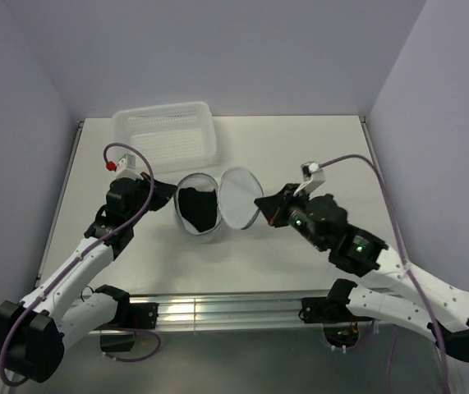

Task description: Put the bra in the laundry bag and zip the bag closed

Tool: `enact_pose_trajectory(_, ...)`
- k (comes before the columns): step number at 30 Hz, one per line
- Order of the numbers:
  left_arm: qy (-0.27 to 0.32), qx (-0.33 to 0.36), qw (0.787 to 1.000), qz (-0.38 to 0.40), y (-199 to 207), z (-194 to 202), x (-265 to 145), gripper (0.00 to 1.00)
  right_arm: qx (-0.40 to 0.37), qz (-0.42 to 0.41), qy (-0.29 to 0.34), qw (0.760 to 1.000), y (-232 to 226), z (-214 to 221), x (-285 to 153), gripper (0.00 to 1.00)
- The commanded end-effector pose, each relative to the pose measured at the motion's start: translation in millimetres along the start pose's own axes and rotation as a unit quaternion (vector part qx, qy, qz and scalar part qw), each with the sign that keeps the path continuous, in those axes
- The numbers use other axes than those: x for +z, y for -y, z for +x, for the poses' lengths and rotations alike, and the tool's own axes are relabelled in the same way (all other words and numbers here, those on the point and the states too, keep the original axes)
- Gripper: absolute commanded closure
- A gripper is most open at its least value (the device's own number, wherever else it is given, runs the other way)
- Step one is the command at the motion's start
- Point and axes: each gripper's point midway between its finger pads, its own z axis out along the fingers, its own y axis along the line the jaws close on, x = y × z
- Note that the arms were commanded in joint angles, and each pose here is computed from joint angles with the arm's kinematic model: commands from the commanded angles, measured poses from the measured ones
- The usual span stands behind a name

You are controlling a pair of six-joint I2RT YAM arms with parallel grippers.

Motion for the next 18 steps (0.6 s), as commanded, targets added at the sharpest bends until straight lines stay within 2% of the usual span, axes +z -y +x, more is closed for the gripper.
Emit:
enact_pose_trajectory(1,0.016,0.021,1.000,-0.017,1.4,-24.0,-2.1,1.00,-0.088,0.031,-0.011,0.996,3.5,-32.1,-33.6,1.00)
enact_pose_trajectory(5,-0.010,0.007,0.999,-0.043,-24.1,-9.0,3.8,1.00,-0.116,0.040,-0.047,0.991,7.0,-39.9,-28.1,1.00)
enact_pose_trajectory(7,-0.013,-0.003,1.000,-0.015,-14.1,-5.4,-5.6,1.00,-0.125,0.035,-0.012,0.991,-6.0,-69.5,-37.3,1.00)
enact_pose_trajectory(9,-0.004,-0.007,1.000,0.006,-2.6,-10.2,-15.7,1.00,-0.136,0.055,0.003,0.989,1.2,-83.6,-34.5,1.00)
enact_pose_trajectory(11,-0.010,-0.005,1.000,0.017,4.4,-9.3,-26.5,1.00,-0.137,0.037,-0.041,0.989,4.0,-62.8,-18.1,1.00)
enact_pose_trajectory(13,-0.025,-0.010,1.000,0.007,-5.2,1.9,-27.3,1.00,-0.135,0.066,-0.072,0.986,23.9,-42.7,5.9,1.00)
enact_pose_trajectory(14,-0.049,-0.017,0.999,0.008,-11.3,16.3,-27.6,1.00,-0.131,0.072,-0.070,0.986,26.7,-42.3,10.0,1.00)
enact_pose_trajectory(16,-0.077,-0.030,0.995,0.049,6.4,31.3,-35.7,1.00,-0.122,0.055,-0.041,0.990,13.9,-59.2,7.1,1.00)
enact_pose_trajectory(18,-0.064,-0.022,0.997,0.046,13.1,30.5,-41.7,1.00,-0.127,0.058,-0.002,0.990,3.8,-87.0,0.2,1.00)
